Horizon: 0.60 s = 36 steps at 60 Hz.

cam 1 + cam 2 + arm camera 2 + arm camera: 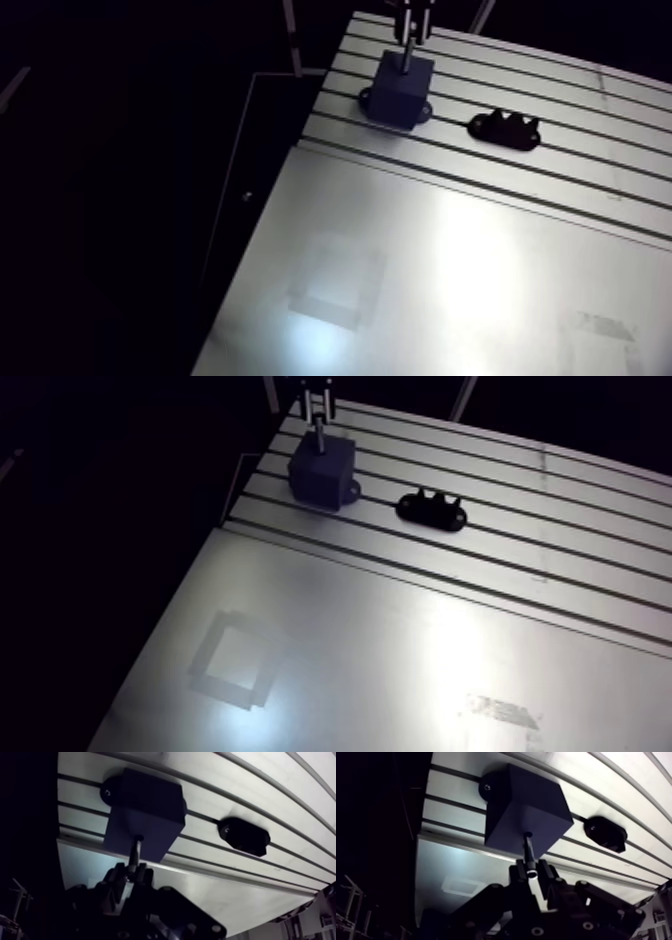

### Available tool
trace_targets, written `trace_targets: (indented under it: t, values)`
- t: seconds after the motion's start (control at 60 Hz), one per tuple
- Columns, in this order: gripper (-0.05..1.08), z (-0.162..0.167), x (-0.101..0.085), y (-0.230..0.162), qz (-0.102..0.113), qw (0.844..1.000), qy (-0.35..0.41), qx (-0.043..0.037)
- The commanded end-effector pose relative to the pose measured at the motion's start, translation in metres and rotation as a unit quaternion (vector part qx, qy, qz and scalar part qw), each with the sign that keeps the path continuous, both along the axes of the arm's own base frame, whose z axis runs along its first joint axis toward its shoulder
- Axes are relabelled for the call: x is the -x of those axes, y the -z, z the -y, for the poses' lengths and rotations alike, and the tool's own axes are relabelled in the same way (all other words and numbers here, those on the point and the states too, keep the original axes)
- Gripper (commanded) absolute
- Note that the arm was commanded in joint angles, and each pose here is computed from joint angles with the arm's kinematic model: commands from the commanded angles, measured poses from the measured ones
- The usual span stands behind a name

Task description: Pick up the M10 bolt and insert it into the hole until fully seated.

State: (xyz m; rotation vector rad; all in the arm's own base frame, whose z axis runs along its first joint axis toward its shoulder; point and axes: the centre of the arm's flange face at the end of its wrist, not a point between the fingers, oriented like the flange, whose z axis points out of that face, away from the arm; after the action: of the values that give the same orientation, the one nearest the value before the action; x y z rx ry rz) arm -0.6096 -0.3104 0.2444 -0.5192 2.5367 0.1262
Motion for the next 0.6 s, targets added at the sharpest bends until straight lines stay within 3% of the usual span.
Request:
trace_targets:
  t: [0.017,0.517,0.6]
  values:
    - [1.08,0.0002,-0.0002,0.0001,0.0,1.0,0.0,-0.0001]
    - [1.08,-0.0006,0.0007,0.0059,0.004,1.0,0.0,-0.0018]
    - [1.08,-0.0008,0.0014,0.0051,0.0,1.0,-0.004,-0.0055]
